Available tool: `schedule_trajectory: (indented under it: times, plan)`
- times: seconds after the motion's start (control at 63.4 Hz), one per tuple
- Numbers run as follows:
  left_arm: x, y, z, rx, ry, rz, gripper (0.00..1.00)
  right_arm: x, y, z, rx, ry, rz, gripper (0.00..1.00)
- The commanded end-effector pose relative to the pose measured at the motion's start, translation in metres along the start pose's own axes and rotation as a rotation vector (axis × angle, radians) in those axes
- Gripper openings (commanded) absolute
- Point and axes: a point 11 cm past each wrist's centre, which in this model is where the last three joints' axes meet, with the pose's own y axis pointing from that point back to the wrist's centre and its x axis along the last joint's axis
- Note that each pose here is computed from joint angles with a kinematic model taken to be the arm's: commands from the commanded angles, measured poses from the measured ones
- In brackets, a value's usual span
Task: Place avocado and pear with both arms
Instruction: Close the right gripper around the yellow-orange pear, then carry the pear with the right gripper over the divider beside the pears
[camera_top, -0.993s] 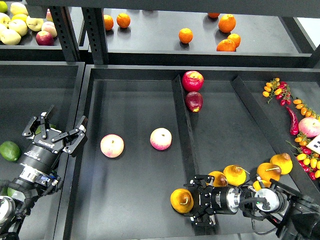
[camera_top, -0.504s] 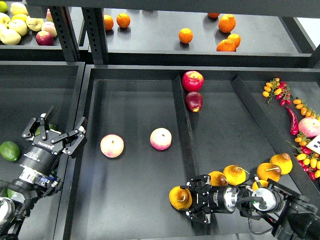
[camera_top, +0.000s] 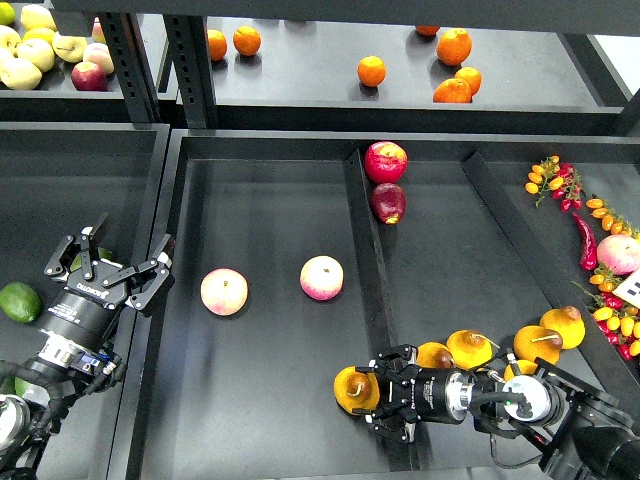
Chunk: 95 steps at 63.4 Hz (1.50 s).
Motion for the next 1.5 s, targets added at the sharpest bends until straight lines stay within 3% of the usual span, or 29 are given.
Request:
schedule_trajectory:
  times: [0.0,0.331,0.473,0.977,1.482]
  plan:
    - [0.000,0.000,0.000,0.000,-0.001,-0.001,0.99,-0.003,0.000,-0.003,0.010,-0.003,-0.011,0.22]
    - [0.001,0.000,-0.002,0.006,0.000,0.004,0.99,-0.030,0.012,-0.038,0.119,-0.003,-0.098,0.22]
    - [0.004,-0.001,-0.004,0.014,0.002,0.011,0.99,-0.032,0.036,-0.050,0.155,0.026,-0.114,0.22]
    - [0.007,-0.003,-0.012,0.051,-0.023,0.029,0.99,0.013,0.121,-0.006,0.128,-0.003,-0.042,0.23]
    - [0.006,-0.004,-0.012,0.054,-0.028,0.028,0.99,0.039,0.130,0.009,0.102,-0.012,0.038,0.23]
